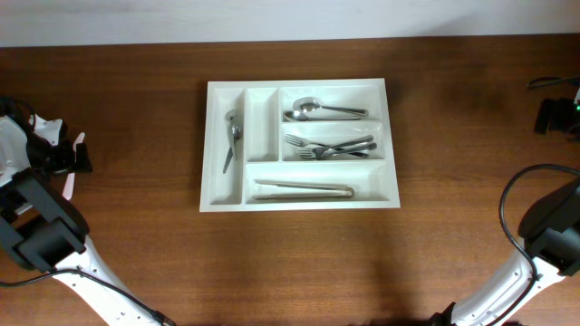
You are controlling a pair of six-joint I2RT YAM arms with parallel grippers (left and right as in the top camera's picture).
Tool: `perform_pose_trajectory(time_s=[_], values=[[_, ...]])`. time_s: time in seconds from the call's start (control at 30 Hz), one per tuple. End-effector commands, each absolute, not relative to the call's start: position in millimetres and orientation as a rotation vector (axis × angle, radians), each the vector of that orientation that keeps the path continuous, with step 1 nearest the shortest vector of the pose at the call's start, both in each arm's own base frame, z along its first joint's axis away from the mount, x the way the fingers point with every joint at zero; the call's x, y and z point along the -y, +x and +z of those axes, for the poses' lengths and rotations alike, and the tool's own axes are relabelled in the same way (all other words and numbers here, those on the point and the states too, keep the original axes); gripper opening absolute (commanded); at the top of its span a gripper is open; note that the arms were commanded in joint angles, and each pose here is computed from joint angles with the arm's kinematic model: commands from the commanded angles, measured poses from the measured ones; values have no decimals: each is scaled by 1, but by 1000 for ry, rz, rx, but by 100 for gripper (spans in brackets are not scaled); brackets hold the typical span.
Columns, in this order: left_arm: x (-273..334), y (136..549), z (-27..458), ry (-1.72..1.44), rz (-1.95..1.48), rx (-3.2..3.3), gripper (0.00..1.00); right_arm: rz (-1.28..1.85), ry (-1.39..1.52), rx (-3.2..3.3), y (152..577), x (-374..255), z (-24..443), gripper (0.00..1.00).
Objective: Pack container
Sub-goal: 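Align the left gripper over the knife handle and close on it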
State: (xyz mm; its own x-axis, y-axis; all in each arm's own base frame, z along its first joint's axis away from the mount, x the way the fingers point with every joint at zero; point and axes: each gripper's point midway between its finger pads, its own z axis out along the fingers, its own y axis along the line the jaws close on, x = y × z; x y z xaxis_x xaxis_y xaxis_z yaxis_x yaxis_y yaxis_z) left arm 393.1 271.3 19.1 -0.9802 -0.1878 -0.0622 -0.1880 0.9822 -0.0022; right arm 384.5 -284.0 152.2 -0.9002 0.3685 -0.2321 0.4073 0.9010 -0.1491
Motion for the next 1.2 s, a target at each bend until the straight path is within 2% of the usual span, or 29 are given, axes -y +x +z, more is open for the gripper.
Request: perform_pose_trajectory(time_s=[0.0,1.17], values=[[-267,389,4,-270,-47,-3091,99,-283,588,-2848,386,281,159,98],[-281,389,-6,-272,58,-3109,99,-283,588,-2848,386,281,159,99]])
